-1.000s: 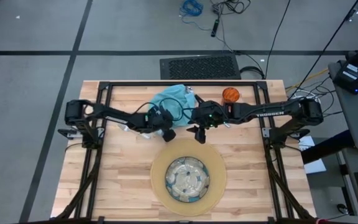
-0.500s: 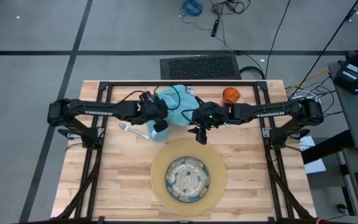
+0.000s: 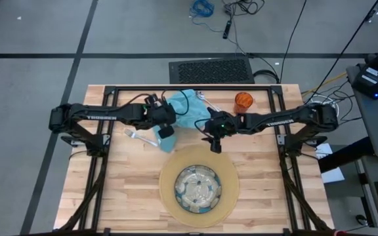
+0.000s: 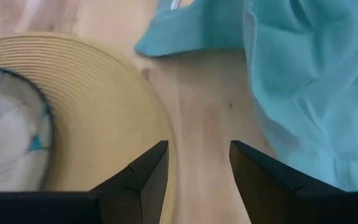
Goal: Set table place
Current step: Fold the blue napkin
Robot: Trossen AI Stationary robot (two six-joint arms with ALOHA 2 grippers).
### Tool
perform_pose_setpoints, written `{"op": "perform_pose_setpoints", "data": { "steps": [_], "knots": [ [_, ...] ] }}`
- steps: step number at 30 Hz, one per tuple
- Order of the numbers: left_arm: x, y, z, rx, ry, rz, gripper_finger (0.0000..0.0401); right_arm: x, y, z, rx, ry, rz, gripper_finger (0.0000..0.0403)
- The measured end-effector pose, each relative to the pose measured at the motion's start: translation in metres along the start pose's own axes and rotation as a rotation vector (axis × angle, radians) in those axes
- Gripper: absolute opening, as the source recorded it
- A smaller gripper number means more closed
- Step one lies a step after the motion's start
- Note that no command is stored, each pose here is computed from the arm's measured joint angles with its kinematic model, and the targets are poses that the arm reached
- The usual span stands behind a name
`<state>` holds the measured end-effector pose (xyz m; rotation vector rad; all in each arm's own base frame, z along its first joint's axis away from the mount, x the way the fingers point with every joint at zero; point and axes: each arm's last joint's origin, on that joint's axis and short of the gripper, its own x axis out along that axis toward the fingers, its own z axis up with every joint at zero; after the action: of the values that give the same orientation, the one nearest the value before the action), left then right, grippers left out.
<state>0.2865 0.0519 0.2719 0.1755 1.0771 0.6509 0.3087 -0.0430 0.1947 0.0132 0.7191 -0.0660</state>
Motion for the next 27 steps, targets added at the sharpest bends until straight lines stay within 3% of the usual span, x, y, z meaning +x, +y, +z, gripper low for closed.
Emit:
{"op": "perform_pose_setpoints", "data": {
  "steps": [8, 18, 27],
  "knots": [
    [-0.007, -0.003, -0.01, 0.016, 0.071, -0.018, 0.0, 0.007, -0.01, 0.009, -0.097, -0.182, -0.035, 0.0162],
    [-0.031, 0.009, -0.008, -0.049, -0.011, -0.034, 0.0, 0.045, -0.027, -0.005, -0.065, -0.194, 0.008, 0.0162],
    [-0.032, 0.007, -0.014, -0.023, 0.047, -0.043, 0.0, 0.053, -0.027, 0.036, -0.134, -0.252, 0.023, 0.0162]
  ]
}}
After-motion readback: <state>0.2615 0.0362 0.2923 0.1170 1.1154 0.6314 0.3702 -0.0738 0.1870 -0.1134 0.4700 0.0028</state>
